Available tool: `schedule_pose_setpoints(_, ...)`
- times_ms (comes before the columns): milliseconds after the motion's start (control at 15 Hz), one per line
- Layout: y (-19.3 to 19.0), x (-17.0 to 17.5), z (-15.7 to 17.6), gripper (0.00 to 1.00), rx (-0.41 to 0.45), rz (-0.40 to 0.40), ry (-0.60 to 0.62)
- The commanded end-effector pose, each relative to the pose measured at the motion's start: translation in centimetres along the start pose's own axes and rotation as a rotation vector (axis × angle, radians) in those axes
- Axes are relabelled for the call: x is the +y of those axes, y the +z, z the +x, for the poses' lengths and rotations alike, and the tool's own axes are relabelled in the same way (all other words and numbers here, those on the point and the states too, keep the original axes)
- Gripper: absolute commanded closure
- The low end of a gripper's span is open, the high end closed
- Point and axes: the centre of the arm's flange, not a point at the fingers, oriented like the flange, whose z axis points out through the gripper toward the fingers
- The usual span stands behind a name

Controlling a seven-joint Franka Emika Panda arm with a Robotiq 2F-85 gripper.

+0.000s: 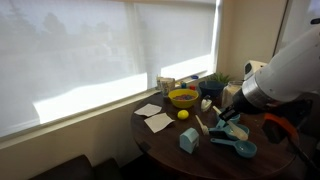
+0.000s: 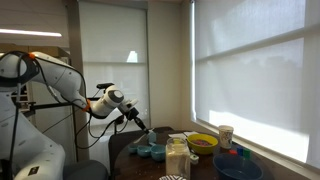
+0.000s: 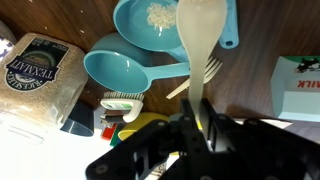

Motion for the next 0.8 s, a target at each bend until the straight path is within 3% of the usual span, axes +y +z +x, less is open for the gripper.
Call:
schedule_pose_setpoints(0,-0.6,-0.6,-0.7,0.97,0.049,-0.054,-0.073)
schedule_pose_setpoints(467,-1.9,-3.6,-2.7,0.97,0.176,-0.079,-0.114)
schedule_pose_setpoints(733,-1.7,-3.5,-4.4,0.97,0.231,-0.127,-0.103)
